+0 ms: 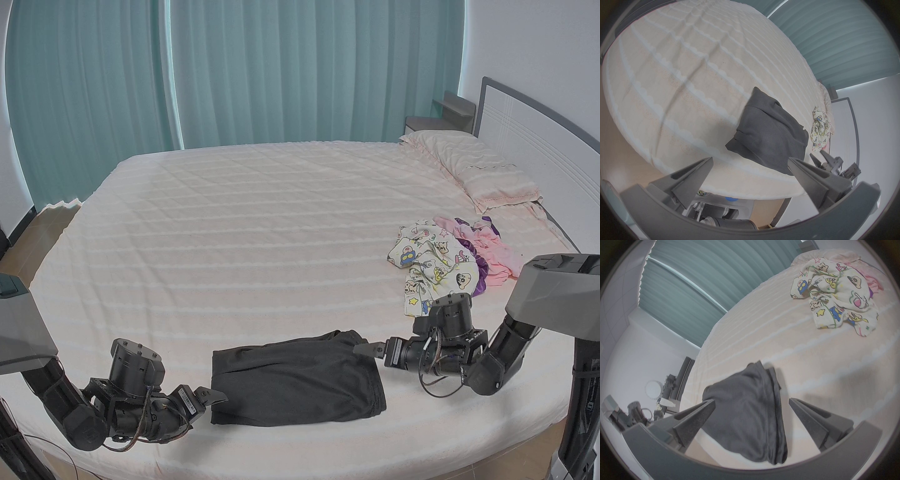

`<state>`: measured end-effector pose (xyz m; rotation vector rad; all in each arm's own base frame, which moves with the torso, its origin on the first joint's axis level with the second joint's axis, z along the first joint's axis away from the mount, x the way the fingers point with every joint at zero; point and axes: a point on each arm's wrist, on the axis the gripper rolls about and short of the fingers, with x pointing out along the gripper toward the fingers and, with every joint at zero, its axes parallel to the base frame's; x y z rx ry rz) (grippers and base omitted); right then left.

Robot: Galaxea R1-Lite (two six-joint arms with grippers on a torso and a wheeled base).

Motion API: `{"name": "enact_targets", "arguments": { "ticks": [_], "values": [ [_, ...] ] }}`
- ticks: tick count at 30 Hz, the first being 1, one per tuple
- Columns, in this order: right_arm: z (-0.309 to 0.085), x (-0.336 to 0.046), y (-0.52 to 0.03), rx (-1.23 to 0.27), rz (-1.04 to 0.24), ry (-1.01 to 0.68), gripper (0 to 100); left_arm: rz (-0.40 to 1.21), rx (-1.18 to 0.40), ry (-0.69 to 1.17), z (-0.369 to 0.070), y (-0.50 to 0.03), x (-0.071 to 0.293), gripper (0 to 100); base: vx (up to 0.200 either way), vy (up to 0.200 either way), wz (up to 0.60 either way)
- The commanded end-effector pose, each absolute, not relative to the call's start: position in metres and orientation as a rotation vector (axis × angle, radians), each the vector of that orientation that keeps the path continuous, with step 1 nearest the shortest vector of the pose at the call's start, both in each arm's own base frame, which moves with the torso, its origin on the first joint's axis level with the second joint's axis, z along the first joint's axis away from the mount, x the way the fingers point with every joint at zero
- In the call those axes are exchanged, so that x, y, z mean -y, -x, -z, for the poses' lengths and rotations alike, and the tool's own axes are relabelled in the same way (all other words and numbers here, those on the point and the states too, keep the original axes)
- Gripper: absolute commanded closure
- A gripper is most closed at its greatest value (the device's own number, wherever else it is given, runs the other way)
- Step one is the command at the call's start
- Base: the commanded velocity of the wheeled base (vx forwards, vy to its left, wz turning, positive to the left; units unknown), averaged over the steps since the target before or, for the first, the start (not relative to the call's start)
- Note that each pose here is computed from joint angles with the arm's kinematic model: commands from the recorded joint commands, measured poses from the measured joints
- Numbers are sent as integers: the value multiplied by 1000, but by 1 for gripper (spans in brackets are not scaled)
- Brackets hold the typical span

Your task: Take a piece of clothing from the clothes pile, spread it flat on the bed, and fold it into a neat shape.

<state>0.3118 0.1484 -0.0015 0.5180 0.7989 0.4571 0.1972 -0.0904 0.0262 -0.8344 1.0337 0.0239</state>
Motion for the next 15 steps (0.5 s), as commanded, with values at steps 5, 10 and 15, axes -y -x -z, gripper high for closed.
{"name": "enact_targets", "arguments": {
  "ticks": [5,10,15],
  "values": [
    [27,-181,-374,-813,-387,-526,0,-29,-1038,832,-25,-196,90,0,0,0,0],
    [35,-193,-388,-833,-369,-509,0,-28,-1037,833,-25,-196,90,0,0,0,0],
    [41,-196,-392,-831,-357,-503,0,-30,-1035,833,-25,-197,90,0,0,0,0]
  ]
}}
